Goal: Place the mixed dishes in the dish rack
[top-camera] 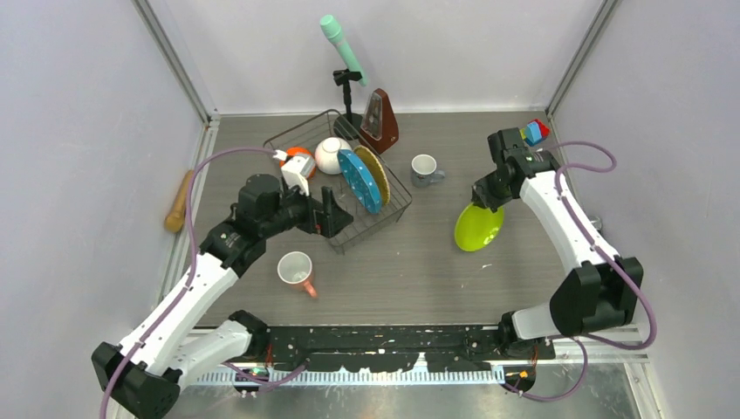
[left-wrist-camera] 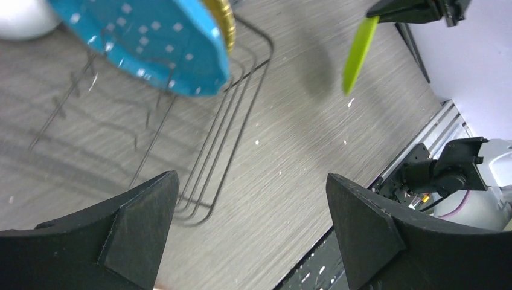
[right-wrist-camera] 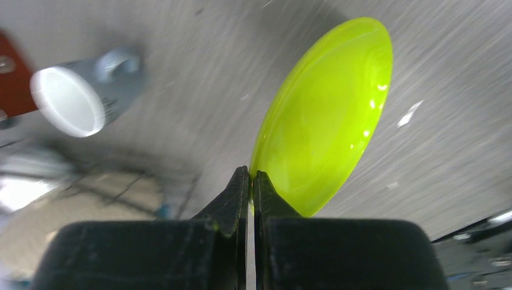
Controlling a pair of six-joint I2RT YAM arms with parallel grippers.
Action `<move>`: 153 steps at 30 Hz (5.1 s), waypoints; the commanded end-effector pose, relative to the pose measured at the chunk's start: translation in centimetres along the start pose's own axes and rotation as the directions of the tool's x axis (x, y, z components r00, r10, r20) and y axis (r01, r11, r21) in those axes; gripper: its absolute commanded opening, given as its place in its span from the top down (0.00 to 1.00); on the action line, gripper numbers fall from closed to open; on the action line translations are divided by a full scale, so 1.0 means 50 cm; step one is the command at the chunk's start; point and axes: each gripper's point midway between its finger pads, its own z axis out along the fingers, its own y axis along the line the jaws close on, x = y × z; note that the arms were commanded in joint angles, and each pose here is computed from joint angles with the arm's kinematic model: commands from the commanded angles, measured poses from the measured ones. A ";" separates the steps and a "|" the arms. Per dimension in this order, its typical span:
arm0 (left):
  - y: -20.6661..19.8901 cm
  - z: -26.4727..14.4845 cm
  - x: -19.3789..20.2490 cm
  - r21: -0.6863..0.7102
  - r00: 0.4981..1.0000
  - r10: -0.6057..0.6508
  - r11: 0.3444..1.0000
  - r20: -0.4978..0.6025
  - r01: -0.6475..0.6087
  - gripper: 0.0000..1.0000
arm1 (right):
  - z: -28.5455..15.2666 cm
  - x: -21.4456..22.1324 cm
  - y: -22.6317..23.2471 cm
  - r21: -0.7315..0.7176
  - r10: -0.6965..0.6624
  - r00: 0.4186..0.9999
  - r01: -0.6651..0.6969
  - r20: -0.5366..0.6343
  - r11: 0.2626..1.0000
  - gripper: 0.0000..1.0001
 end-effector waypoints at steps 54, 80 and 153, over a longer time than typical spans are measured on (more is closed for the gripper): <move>-0.189 0.082 -0.103 0.290 0.997 0.078 0.954 -0.009 -0.072 1.00 | -0.375 0.111 0.207 -0.914 -0.383 0.885 0.356 0.263 0.195 0.08; -0.205 0.063 -0.150 0.377 0.995 -0.098 0.921 -0.011 0.095 1.00 | -0.416 0.234 0.179 -0.942 -0.623 0.725 0.330 0.294 -0.060 0.94; 0.248 -0.090 -0.032 -0.556 0.958 -0.258 0.781 0.128 0.285 0.00 | -0.135 0.429 0.442 0.413 -0.649 -0.263 0.906 0.714 0.088 1.00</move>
